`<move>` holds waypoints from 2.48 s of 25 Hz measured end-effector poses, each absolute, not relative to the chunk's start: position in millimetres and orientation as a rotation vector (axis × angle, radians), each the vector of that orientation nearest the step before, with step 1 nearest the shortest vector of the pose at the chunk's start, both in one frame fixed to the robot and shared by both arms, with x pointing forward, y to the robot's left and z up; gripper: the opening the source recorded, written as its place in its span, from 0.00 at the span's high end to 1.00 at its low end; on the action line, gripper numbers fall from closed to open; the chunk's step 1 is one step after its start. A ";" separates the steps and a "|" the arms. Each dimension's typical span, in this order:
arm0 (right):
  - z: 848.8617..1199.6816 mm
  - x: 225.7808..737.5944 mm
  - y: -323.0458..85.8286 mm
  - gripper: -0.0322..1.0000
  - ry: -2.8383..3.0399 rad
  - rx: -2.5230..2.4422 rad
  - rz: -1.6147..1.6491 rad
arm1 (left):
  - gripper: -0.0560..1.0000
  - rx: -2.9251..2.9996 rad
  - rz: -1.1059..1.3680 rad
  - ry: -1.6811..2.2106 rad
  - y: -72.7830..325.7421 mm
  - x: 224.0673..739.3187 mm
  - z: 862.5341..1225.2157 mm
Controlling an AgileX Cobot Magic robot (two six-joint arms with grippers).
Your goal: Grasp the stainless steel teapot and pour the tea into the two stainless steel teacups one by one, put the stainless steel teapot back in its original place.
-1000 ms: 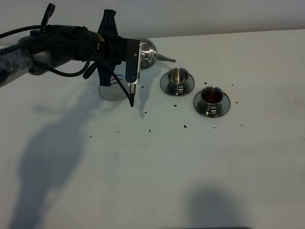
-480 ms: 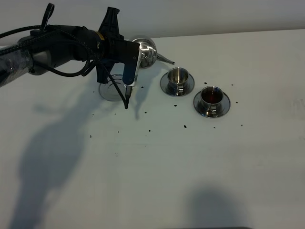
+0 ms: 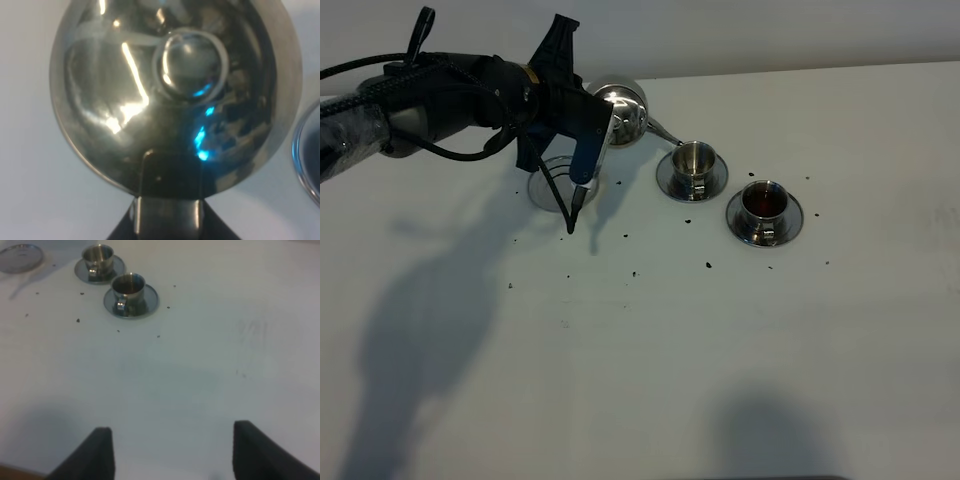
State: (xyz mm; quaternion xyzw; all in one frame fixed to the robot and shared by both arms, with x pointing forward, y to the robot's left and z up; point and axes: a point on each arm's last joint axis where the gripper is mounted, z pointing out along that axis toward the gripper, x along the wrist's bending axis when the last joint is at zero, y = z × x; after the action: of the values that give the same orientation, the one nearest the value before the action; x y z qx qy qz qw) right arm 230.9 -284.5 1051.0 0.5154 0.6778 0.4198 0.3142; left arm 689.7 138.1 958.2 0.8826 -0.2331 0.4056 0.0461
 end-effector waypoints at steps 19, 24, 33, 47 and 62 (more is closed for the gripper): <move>1051.0 230.9 -284.5 0.48 1.787 1.359 1.107 | 0.80 2.638 1.377 -0.909 135.1 693.4 963.6; 1051.0 230.9 -284.5 0.48 1.787 1.359 1.107 | 0.80 2.629 1.397 -0.934 134.5 693.8 964.4; 1051.0 230.9 -284.5 0.48 1.786 1.360 1.107 | 0.80 2.605 1.444 -0.991 132.2 694.9 965.2; 1051.0 230.9 -284.5 0.48 1.786 1.360 1.107 | 0.80 2.567 1.498 -1.027 122.1 697.2 954.1; 1051.0 230.9 -284.5 0.48 1.786 1.360 1.107 | 0.80 2.552 1.533 -1.121 122.1 697.9 955.2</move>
State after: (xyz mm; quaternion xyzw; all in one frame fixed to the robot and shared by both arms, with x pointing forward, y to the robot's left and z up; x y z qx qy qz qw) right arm 230.9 -284.5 1051.0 0.5158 0.6775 0.4200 0.3139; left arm 697.9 122.1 955.2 0.8021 -0.3522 0.4818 -0.0196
